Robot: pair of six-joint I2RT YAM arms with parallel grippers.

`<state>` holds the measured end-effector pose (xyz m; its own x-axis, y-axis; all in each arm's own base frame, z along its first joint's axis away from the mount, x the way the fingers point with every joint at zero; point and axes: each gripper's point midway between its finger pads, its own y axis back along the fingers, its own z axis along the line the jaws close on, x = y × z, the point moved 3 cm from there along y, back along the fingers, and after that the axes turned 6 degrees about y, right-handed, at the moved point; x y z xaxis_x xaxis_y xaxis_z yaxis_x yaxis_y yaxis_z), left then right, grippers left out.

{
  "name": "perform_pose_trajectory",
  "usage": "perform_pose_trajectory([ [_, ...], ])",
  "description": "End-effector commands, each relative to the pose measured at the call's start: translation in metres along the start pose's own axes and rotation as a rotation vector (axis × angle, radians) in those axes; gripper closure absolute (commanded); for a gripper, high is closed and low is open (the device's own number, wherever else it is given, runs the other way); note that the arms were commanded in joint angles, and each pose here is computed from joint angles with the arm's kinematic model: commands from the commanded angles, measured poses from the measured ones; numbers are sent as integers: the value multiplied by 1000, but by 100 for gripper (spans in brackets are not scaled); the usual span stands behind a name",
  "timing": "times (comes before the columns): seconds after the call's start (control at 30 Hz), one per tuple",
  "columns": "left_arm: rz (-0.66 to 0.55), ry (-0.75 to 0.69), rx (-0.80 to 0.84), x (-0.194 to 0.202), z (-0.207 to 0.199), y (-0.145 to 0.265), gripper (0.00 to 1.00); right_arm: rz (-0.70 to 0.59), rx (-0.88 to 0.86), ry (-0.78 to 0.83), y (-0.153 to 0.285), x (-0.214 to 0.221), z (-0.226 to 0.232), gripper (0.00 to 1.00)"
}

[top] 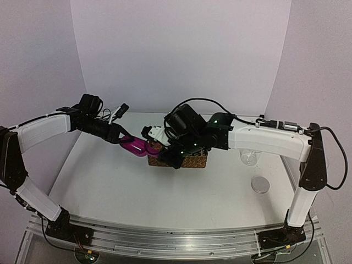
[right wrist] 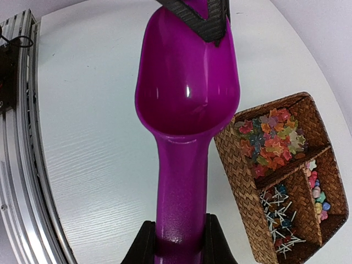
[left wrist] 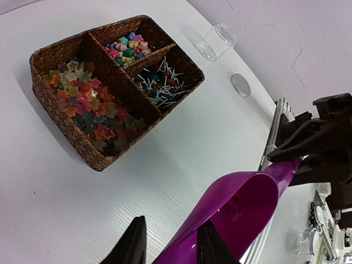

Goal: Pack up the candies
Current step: Pick up the spatula from the center of the board.

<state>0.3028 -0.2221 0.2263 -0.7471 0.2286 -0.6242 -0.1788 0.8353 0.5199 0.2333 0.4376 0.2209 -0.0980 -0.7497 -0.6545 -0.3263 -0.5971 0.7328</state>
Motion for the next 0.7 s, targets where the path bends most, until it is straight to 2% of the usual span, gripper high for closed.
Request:
perform_pose_trajectory([
  [0.0,3,-41,212,-2,-34,4,79,-72,24,40,19,-15,-3,100],
  [0.17,28,-20,304,7,-46,7,99,-72,41,43,20,-14,-4,100],
  [0.27,27,32,328,10,-46,8,100,-70,54,52,18,-14,-6,99],
  [0.3,20,66,338,11,-44,8,100,-71,60,55,17,-14,-7,93],
  [0.37,1,83,362,9,-42,10,100,-71,67,55,15,-14,-8,65],
  [0.43,-10,76,375,6,-41,13,100,-75,66,55,12,-12,-8,50],
  [0.5,-29,59,403,3,-44,17,100,-73,59,56,7,-8,-9,45],
  [0.67,-26,60,430,4,-43,17,100,-81,71,50,-1,-8,-16,47],
])
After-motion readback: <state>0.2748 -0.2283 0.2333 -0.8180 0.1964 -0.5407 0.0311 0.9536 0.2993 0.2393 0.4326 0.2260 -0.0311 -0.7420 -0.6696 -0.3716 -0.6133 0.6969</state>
